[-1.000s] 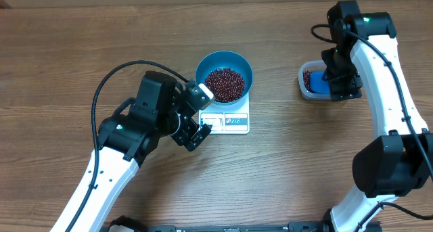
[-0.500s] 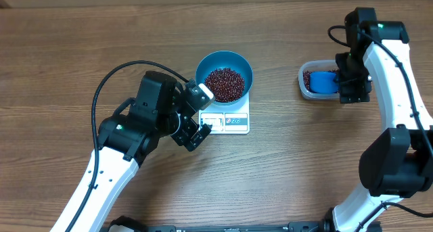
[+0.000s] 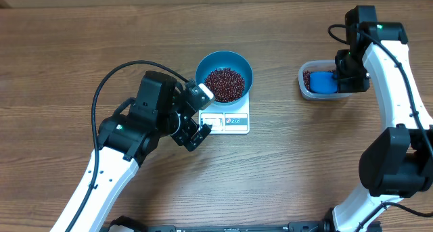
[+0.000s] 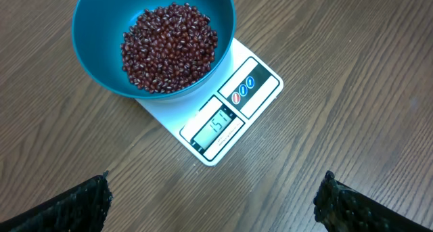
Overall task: Scoop item into bowl and weigh 150g on scale
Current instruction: 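Lower the right gripper back onto the scoop handle in the tub, then lift the blue scoop with beans up out of the tub, right gripper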
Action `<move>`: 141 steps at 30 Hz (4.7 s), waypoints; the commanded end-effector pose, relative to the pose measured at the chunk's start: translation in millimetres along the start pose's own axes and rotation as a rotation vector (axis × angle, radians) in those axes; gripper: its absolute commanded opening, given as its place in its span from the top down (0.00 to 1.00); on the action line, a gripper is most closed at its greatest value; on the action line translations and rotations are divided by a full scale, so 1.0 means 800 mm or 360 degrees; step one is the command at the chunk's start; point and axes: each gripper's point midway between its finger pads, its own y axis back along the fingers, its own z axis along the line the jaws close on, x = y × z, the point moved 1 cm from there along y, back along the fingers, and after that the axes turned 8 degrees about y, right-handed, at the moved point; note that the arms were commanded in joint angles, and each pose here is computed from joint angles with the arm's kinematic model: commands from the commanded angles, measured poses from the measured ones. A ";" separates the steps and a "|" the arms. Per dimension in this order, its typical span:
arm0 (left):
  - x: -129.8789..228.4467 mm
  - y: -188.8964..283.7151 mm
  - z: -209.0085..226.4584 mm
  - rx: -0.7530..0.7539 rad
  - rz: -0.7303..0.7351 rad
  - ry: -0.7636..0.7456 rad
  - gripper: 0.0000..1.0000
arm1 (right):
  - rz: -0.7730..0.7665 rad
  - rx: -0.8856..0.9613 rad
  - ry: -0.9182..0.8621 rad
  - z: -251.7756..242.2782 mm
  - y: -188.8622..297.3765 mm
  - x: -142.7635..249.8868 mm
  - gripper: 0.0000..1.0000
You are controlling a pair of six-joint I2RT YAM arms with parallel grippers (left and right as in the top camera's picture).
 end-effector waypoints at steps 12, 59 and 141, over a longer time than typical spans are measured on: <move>-0.004 0.002 0.002 -0.0007 -0.0016 0.0014 0.00 | -0.0036 -0.0039 -0.0004 0.000 0.010 -0.004 0.77; -0.004 0.002 0.002 -0.0007 -0.0016 0.0014 0.00 | 0.0070 -0.0100 0.0004 0.026 -0.013 0.015 0.92; -0.004 0.002 0.002 -0.0007 -0.0016 0.0014 0.00 | -0.0268 -0.0345 0.1450 0.064 0.089 -0.009 0.96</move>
